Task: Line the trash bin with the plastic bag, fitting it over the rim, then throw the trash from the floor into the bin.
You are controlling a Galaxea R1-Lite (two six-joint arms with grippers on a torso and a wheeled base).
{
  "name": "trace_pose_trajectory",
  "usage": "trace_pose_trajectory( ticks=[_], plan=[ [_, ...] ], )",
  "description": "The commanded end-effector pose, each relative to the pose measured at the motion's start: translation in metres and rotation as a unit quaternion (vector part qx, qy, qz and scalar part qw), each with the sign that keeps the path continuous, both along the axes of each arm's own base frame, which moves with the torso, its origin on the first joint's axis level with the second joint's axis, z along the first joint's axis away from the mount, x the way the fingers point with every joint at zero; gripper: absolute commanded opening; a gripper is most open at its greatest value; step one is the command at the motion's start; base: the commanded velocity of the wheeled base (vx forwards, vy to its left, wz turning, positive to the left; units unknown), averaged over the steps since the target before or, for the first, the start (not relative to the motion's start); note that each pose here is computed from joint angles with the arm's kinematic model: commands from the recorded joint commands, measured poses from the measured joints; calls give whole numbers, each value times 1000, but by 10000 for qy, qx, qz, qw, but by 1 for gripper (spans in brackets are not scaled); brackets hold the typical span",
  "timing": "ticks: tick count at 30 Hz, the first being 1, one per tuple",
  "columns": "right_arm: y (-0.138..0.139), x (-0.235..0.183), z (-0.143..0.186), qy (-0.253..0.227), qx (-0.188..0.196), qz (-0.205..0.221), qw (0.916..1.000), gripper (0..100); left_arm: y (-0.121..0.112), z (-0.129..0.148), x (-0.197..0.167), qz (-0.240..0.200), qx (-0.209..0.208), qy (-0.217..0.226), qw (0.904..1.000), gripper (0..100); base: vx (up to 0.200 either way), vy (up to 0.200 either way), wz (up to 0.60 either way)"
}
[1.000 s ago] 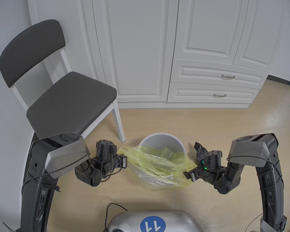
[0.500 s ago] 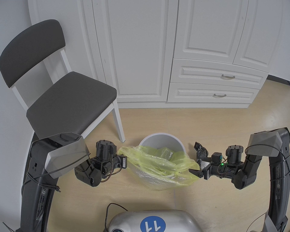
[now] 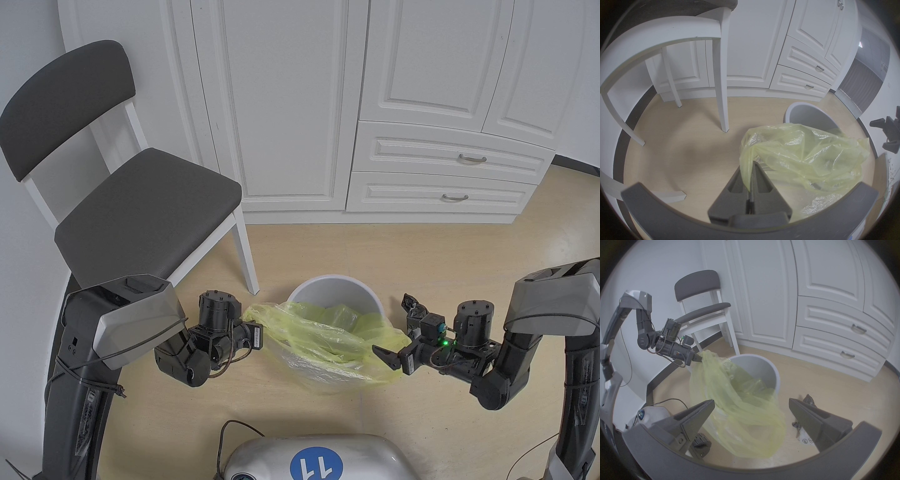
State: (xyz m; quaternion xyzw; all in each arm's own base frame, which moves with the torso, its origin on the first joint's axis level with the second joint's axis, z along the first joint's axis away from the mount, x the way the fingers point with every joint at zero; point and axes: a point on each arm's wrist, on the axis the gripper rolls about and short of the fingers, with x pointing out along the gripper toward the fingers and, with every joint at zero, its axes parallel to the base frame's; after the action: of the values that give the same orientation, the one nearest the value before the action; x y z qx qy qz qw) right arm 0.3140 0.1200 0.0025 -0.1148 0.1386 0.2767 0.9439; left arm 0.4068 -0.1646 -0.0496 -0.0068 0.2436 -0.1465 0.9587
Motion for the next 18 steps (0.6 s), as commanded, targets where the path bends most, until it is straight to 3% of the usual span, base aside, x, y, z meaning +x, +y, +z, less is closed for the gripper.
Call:
trace_pose_trajectory(
  ticks=[1,2,3,6,7,9,10,15,18],
  plan=[
    [50,-26,0,-385,-135,73,9991,100,0,-6,-3,-9,39,101,9999,0,0,0,0],
    [51,-27,0,-393,-132,80,9991,100,0,-6,-3,-21,43,92,9999,0,0,0,0],
    [60,-29,4,-432,-144,212,9987,100,-1,-8,-5,-32,64,125,9999,100,0,0,0],
    [68,-25,18,-519,-524,399,9965,100,0,-8,-5,-39,76,121,9999,100,0,0,0],
    [71,-18,31,-445,-883,498,9939,100,-2,-7,-6,-58,77,104,9999,100,0,0,0],
    [73,-14,41,-281,-1067,543,9924,100,-2,-7,-6,-55,90,108,9999,100,0,0,0],
    [77,-7,54,30,-1255,594,9903,100,-1,-8,-7,-55,99,129,9999,100,0,0,0],
    [90,27,64,610,-1521,673,9842,100,-1,-9,-7,-49,108,142,9998,100,0,0,0],
    [93,48,56,700,-1604,625,9826,100,-1,-10,-7,-52,117,147,9998,100,0,0,0]
  ],
)
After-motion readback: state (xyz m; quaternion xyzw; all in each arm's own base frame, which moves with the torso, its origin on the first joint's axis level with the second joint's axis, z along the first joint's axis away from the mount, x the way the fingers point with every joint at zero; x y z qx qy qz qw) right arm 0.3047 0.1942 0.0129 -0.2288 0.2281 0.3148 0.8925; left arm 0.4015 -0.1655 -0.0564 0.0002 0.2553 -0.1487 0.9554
